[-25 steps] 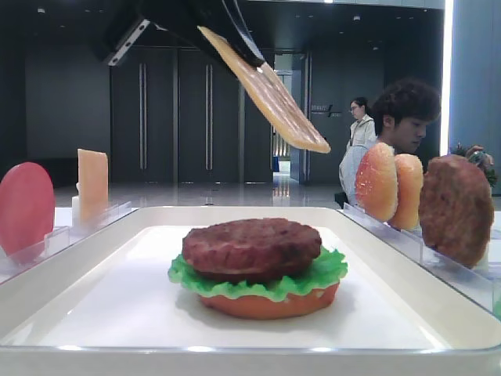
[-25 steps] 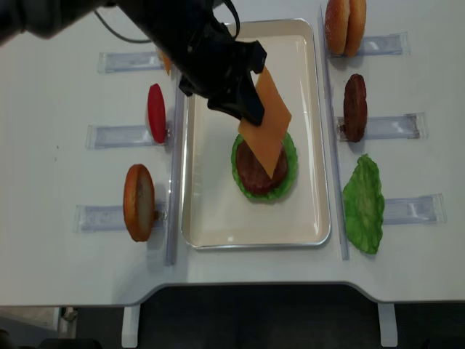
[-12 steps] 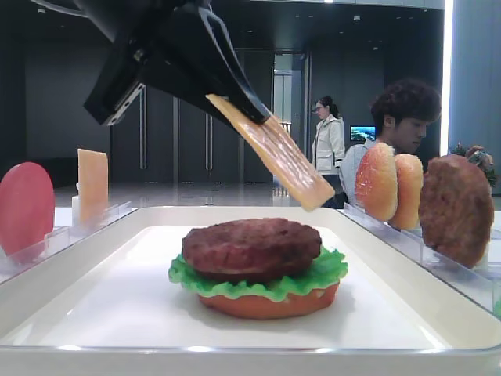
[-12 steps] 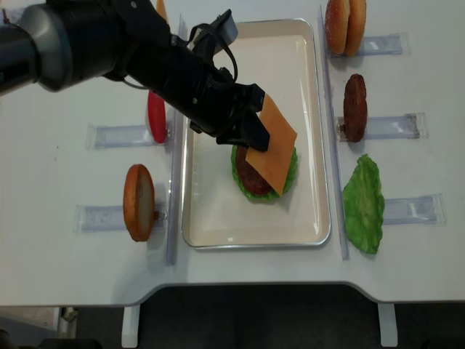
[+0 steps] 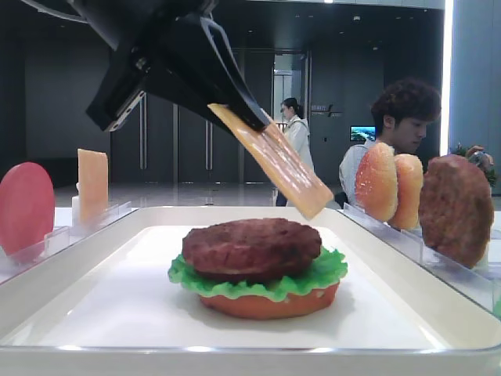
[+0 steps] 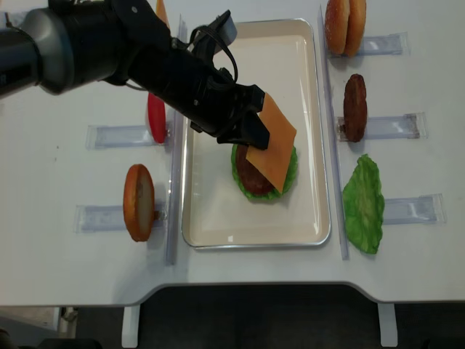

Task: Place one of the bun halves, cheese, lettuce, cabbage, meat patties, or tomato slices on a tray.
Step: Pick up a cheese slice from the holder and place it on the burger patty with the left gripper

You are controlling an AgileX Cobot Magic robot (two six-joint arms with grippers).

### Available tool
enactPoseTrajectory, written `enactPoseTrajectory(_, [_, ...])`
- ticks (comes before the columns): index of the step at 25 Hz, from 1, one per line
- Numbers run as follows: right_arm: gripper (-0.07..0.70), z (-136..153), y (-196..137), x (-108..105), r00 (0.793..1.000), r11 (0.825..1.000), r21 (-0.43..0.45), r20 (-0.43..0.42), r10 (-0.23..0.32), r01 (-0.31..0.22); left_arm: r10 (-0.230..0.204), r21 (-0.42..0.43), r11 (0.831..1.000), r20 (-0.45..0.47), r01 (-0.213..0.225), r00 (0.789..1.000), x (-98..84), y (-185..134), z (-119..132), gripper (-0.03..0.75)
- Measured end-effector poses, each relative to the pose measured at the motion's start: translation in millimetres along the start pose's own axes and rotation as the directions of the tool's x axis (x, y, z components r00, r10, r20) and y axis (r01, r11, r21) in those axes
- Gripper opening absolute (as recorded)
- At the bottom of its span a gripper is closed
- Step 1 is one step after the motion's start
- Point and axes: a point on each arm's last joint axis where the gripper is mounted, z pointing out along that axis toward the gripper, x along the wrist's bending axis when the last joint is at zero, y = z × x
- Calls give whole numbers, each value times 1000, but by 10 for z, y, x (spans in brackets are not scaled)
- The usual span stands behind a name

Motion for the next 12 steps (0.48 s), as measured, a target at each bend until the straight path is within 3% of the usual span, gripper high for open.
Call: enactPoseTrajectory(12, [416,0,0,0,1000,1000,0,0,0,0,1,30,1000,-35,0,999,77,-9,65,26])
